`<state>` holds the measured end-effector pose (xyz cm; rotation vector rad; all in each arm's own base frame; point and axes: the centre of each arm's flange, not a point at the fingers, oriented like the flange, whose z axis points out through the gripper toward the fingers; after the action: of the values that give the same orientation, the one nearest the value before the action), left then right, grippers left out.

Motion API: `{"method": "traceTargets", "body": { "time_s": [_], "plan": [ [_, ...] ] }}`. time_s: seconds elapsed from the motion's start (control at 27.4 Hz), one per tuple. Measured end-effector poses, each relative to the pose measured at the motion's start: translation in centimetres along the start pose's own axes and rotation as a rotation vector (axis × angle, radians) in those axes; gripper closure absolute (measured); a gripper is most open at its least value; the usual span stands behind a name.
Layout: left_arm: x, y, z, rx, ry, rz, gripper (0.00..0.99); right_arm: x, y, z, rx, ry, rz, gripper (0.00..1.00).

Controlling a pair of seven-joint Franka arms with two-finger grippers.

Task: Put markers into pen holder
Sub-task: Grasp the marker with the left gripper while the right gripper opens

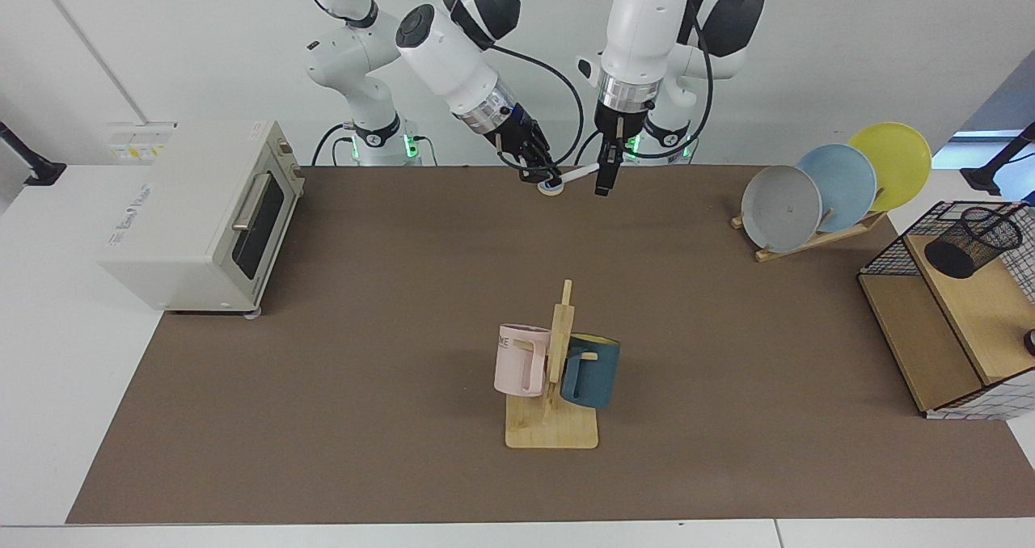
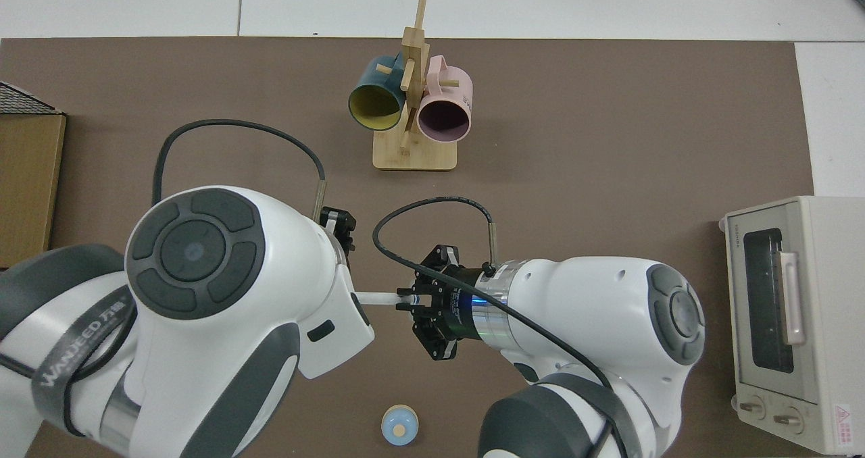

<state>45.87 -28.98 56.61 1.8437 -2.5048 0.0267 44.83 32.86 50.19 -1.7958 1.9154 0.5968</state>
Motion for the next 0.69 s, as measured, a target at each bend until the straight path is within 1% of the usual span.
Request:
{"method": "traceTargets", "body": {
  "time_s": [0.04, 0.07, 0.11, 0.15, 0.18, 0.22, 0.26, 0.33, 0.69],
  "plan": [
    [0.11, 0.08, 0.09, -0.002, -0.001, 0.002, 0.286, 0.01, -0.02, -0.01, 0.001, 0.000, 0.001, 0.84],
    [0.18, 0.15, 0.16, -0.004, -0.002, 0.003, 0.410, 0.06, -0.10, -0.06, 0.004, -0.001, 0.003, 0.84],
    [0.21, 0.22, 0.19, -0.005, -0.002, 0.004, 0.445, 0.13, -0.20, -0.12, 0.007, -0.002, 0.005, 0.84],
    [0.21, 0.29, 0.19, -0.005, -0.003, 0.004, 0.559, 0.20, -0.29, -0.18, 0.009, -0.002, 0.007, 0.84],
    [0.21, 0.35, 0.19, -0.006, -0.004, 0.004, 0.590, 0.26, -0.38, -0.22, 0.012, -0.002, 0.009, 0.84],
    [0.21, 0.43, 0.19, -0.007, -0.004, 0.004, 0.643, 0.32, -0.45, -0.28, 0.014, -0.003, 0.010, 0.84],
    [0.23, 0.51, 0.19, -0.008, -0.005, 0.005, 0.749, 0.35, -0.52, -0.33, 0.016, -0.004, 0.012, 0.84],
    [0.18, 0.48, 0.11, -0.003, -0.005, -0.004, 0.819, 0.30, -0.47, -0.29, 0.014, -0.005, 0.017, 0.84],
    [0.09, 0.48, 0.10, -0.003, -0.005, -0.008, 0.824, 0.23, -0.40, -0.24, 0.013, -0.006, 0.021, 0.83]
  ]
}}
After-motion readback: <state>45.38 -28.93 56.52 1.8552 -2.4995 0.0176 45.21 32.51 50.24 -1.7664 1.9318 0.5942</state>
